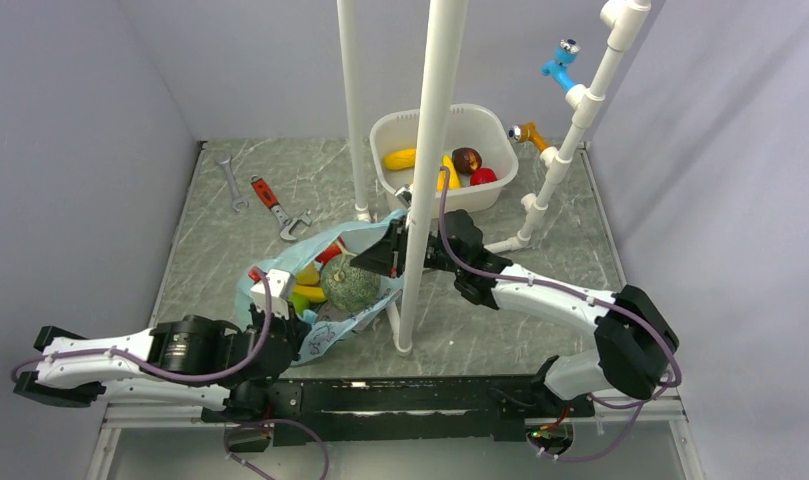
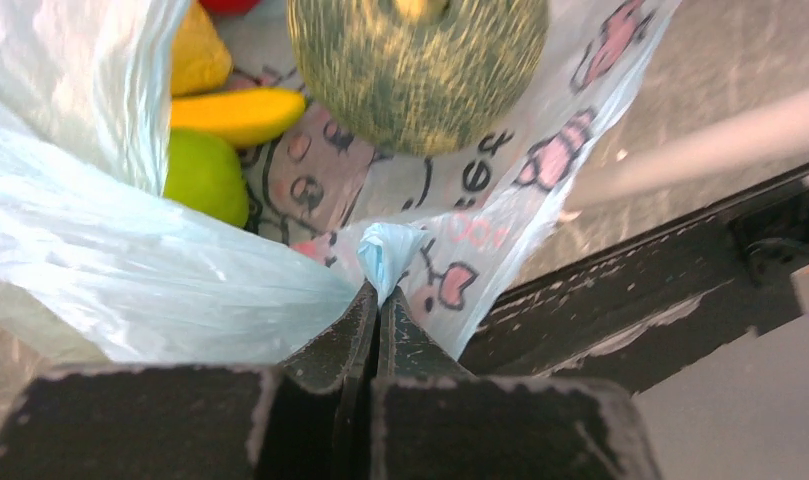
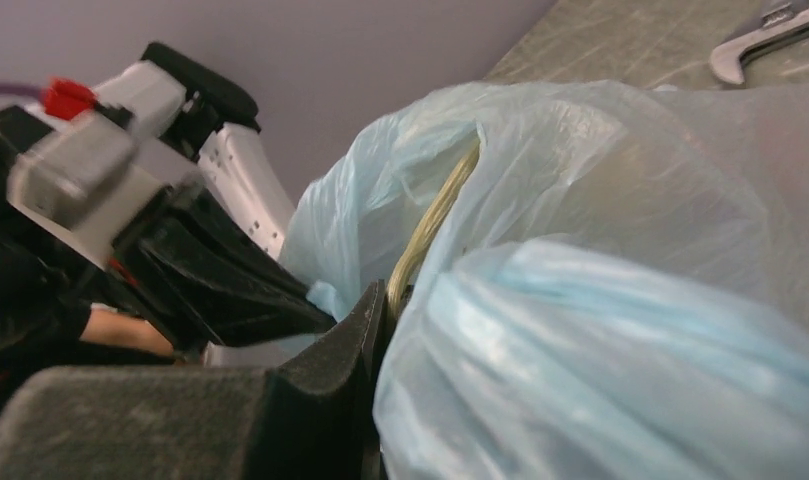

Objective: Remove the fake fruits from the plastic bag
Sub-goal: Take out the fake fruit from the plastic bag.

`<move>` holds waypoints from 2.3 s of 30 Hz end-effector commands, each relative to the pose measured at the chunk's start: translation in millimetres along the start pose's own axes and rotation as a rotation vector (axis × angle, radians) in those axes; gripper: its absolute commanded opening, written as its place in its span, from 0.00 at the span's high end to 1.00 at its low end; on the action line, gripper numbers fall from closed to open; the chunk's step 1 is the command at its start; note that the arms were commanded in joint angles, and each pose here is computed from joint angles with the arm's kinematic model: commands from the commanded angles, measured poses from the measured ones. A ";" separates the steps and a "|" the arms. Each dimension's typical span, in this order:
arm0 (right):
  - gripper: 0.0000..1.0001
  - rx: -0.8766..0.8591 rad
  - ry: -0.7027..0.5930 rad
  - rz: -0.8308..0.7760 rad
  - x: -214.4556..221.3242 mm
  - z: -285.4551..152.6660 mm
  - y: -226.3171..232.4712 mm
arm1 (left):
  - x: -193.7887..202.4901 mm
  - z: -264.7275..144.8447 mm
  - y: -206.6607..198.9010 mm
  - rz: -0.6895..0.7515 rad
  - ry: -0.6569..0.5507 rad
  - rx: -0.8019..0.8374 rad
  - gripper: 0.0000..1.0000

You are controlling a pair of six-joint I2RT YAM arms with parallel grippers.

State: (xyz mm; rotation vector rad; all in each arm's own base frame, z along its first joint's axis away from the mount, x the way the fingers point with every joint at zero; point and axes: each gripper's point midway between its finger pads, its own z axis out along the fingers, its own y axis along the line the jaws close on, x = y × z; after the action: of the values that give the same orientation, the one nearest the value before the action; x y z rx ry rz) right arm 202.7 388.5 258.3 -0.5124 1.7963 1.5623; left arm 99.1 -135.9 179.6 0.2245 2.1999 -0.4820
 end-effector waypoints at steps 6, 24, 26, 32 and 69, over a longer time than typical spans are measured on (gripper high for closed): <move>1.00 -0.196 0.256 0.033 54.5 16.1 2.6 | -64.5 -18.7 13.2 -0.102 -0.236 -0.041 1.00; 1.00 -0.428 0.393 0.081 88.1 6.4 45.3 | -61.3 14.1 4.0 0.070 -0.103 -0.133 1.00; 1.00 -0.400 0.385 0.073 88.3 0.6 38.7 | -66.1 20.6 10.7 0.069 -0.105 -0.134 1.00; 1.00 -0.335 0.350 0.089 81.2 -7.3 11.8 | -69.8 25.2 22.3 0.019 -0.052 -0.164 1.00; 1.00 -0.302 0.330 -0.008 67.0 -11.3 13.7 | -150.9 27.8 -69.8 0.458 -0.046 0.214 0.01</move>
State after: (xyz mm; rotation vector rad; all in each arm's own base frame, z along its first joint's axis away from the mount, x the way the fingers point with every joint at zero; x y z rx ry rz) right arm 142.6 387.6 187.7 -0.9222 1.9370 1.8503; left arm 158.1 -191.6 304.7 0.7193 2.0390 -0.5213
